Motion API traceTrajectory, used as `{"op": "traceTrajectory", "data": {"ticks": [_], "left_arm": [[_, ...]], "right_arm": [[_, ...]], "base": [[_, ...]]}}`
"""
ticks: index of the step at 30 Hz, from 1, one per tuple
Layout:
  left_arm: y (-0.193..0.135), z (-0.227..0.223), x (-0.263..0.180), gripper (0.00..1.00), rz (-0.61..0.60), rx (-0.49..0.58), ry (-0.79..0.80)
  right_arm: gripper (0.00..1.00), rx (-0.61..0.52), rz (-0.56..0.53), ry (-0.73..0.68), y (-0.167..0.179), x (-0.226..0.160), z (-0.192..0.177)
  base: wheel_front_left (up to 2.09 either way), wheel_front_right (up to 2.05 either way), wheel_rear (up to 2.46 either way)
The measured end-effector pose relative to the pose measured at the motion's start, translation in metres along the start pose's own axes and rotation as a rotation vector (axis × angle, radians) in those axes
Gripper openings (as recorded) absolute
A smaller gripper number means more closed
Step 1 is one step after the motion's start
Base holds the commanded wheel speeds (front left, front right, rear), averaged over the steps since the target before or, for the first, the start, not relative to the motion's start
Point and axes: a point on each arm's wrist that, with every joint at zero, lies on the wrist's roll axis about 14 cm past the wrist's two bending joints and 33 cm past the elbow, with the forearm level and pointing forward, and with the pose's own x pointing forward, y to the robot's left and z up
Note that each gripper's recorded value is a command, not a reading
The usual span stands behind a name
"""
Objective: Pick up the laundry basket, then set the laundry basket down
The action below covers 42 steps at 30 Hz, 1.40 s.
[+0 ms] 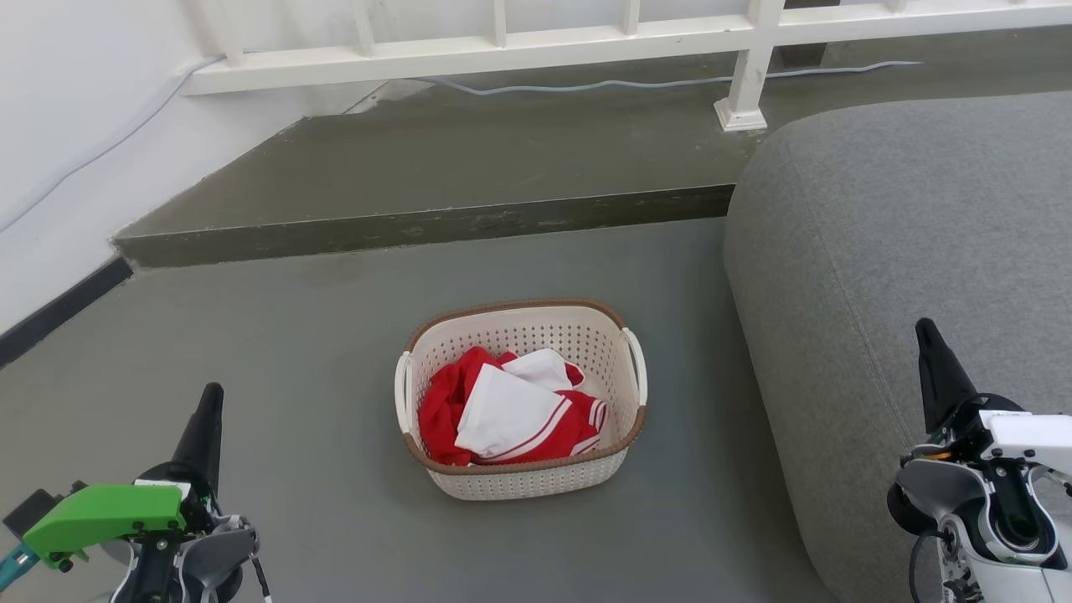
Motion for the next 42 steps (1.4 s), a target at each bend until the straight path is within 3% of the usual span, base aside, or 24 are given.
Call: {"op": "traceTrajectory", "data": {"ticks": [42], "left_arm": [[-0.0001, -0.0003, -0.0004, 0.0, -0.001, 0.0, 0.0]], "right_arm": [[0.0, 0.0, 0.002, 0.0, 0.0005, 0.0, 0.0001]], "base": [[0.0, 0.0, 0.0]]}}
